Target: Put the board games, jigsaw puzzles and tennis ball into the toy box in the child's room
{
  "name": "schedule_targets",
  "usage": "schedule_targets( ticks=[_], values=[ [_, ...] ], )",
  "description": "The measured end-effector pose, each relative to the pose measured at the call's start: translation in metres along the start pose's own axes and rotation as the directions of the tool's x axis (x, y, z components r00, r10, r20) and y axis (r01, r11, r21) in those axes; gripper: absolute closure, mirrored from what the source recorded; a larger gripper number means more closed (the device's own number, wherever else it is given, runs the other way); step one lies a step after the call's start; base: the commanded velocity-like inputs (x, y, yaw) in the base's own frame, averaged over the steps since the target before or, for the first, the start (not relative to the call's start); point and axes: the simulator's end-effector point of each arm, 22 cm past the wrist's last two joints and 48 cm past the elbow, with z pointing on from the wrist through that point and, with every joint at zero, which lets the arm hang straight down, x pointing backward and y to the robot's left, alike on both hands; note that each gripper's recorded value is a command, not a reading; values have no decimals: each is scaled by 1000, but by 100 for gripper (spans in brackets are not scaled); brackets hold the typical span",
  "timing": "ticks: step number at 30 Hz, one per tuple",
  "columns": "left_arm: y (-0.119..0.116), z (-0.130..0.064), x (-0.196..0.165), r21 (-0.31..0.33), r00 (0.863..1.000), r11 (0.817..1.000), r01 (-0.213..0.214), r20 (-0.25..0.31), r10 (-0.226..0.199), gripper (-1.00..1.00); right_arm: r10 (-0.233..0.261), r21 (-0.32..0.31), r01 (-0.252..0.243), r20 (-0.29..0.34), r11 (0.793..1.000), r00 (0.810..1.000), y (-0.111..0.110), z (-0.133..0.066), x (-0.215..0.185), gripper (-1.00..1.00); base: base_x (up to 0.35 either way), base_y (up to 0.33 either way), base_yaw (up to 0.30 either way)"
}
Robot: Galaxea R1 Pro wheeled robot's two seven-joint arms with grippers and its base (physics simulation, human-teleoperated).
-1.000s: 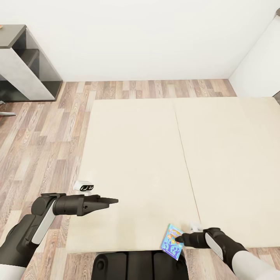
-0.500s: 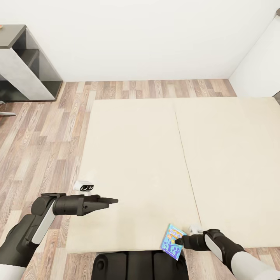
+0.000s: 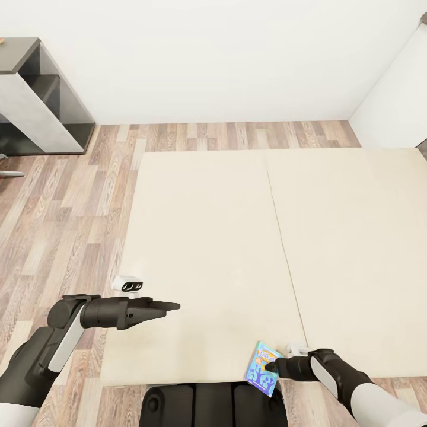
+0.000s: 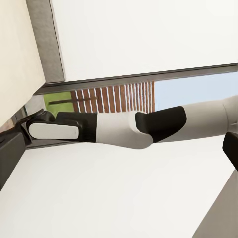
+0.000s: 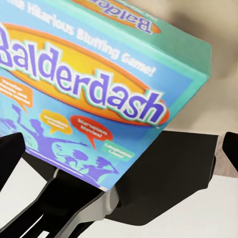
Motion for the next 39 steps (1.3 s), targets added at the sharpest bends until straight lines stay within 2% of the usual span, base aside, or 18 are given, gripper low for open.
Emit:
schedule_targets(
  ticks=[11,27,39],
  values=[
    [0,0,0,-1,1000,1000,0,-1,0,-100,-6,-8,6,10,1000,1000,4,0,-4,-100,0,0,0],
    [0,0,0,0,1000,1000,1,1,-1,-100,-27,-52,29,40,998,999,31,0,-22,-100,0,0,0],
    [0,0,0,1,1000,1000,1,1,-1,-100,-28,-61,30,43,998,999,38,1,-25,-100,0,0,0]
  ],
)
